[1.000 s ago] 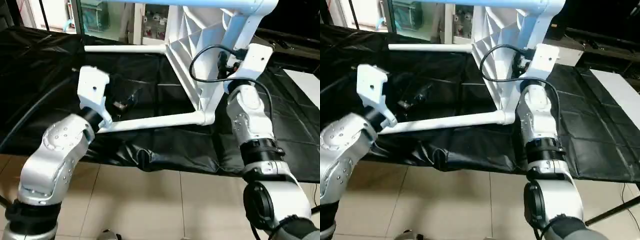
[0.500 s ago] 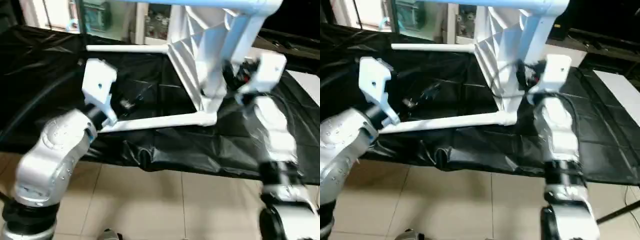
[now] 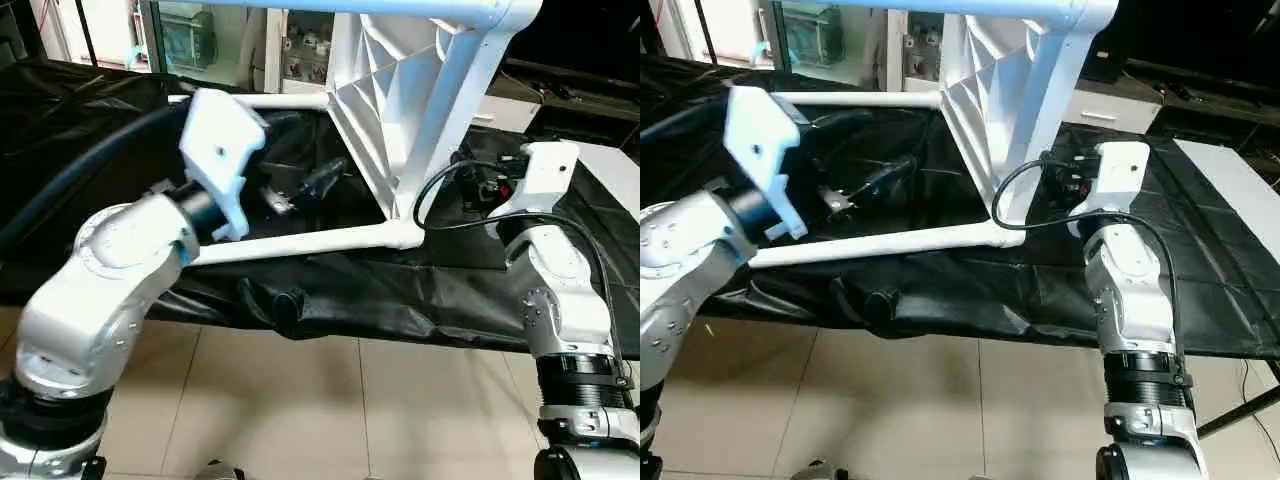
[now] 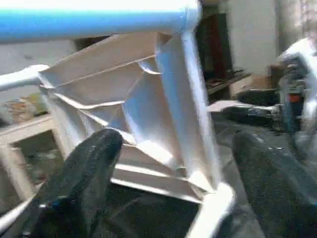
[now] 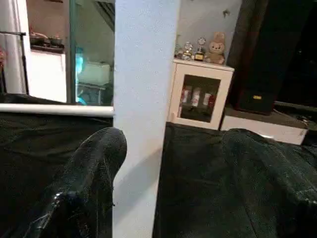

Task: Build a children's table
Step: Flip table

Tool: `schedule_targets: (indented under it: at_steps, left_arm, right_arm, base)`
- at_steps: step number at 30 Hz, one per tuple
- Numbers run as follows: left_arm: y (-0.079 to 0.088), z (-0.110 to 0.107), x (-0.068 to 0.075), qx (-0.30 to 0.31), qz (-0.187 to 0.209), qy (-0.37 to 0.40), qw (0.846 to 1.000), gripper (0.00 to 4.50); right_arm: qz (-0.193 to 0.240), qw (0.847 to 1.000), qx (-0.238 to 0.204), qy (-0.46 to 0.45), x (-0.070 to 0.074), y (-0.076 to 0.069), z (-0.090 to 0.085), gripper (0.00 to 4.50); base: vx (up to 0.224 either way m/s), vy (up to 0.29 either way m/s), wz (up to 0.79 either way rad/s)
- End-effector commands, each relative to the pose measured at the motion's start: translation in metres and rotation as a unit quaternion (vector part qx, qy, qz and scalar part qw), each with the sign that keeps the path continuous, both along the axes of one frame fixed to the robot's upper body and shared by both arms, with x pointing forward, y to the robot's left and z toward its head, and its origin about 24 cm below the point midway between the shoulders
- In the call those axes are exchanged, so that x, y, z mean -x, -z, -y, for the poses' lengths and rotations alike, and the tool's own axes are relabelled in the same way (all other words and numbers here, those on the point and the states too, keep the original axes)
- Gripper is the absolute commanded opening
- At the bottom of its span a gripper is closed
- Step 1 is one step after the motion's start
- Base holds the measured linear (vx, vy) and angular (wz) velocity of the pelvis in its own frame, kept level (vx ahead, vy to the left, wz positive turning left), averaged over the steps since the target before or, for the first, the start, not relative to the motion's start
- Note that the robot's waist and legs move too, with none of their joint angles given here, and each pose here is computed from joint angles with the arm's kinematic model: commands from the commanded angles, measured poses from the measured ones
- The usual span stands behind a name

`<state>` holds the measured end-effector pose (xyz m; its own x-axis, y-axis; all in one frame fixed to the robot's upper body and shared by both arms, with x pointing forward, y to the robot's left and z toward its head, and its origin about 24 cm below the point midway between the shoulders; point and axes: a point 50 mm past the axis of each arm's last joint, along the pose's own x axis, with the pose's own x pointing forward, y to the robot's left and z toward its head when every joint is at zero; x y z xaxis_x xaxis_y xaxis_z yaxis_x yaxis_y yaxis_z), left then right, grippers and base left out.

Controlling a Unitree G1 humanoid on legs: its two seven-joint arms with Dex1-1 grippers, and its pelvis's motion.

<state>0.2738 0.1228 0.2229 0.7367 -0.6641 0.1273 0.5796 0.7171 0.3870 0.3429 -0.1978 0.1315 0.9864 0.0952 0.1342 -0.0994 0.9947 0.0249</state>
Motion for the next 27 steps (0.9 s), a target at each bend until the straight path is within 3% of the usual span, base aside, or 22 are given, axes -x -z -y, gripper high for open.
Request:
schedule_targets:
  at_steps: [1,3,4,6,8,10,12,14,17,19,22,27]
  left_arm:
    - [-0.006,-0.006,-0.008,0.004,0.023,-0.049,0.999,4.14]
    - [-0.01,-0.013,-0.015,0.049,0.03,-0.099,0.993,4.14]
    - [-0.008,-0.016,-0.019,0.118,0.014,-0.121,0.986,4.14]
    - [0.004,-0.017,-0.019,0.177,-0.017,-0.127,0.976,4.14]
    - [0.038,-0.016,-0.013,0.113,-0.05,-0.129,0.984,4.14]
    - [0.057,-0.02,-0.008,0.075,-0.056,-0.149,0.984,4.14]
    - [0.071,-0.027,-0.005,0.069,-0.069,-0.179,0.979,4.14]
    - [0.088,-0.038,-0.002,0.112,-0.105,-0.229,0.961,4.14]
    - [0.101,-0.042,0.003,0.142,-0.124,-0.245,0.951,4.14]
    - [0.112,-0.04,0.007,0.128,-0.131,-0.254,0.95,4.14]
    - [0.113,-0.039,0.007,0.143,-0.132,-0.26,0.946,4.14]
    - [0.118,-0.035,0.007,0.107,-0.123,-0.262,0.951,4.14]
  right_arm:
    - [-0.012,1.0,0.008,0.021,0.002,0.005,0.007,3.52]
    - [-0.005,1.0,0.009,0.014,0.004,0.004,0.006,3.52]
    - [0.003,1.0,0.009,0.004,0.008,0.004,0.004,3.52]
    - [0.005,1.0,-0.002,-0.014,0.015,0.005,-0.001,3.52]
    - [0.001,1.0,-0.013,-0.021,0.028,0.008,-0.002,3.52]
    - [0.019,1.0,-0.018,-0.008,0.041,0.005,0.001,3.52]
    - [0.024,1.0,-0.011,-0.003,0.051,0.006,0.001,3.52]
    - [0.016,0.999,0.048,-0.01,0.064,0.011,-0.006,3.52]
    - [-0.01,0.999,0.044,-0.025,0.075,0.022,-0.013,3.52]
    - [-0.045,0.998,0.033,-0.03,0.08,0.033,-0.017,3.52]
    - [-0.062,0.997,0.03,-0.025,0.08,0.038,-0.019,3.52]
    - [-0.056,0.997,0.023,-0.046,0.083,0.037,-0.03,3.52]
  base:
    - [0.0,0.0,0.0]
    - [0.0,0.0,0.0]
    - [0.0,0.0,0.0]
    - [0.0,0.0,0.0]
    - [0.0,0.0,0.0]
    - [0.0,0.0,0.0]
    - [0.0,0.0,0.0]
    - [0.0,0.0,0.0]
    - [0.0,0.0,0.0]
    - [0.0,0.0,0.0]
    - [0.0,0.0,0.0]
    - [-0.049,0.002,-0.06]
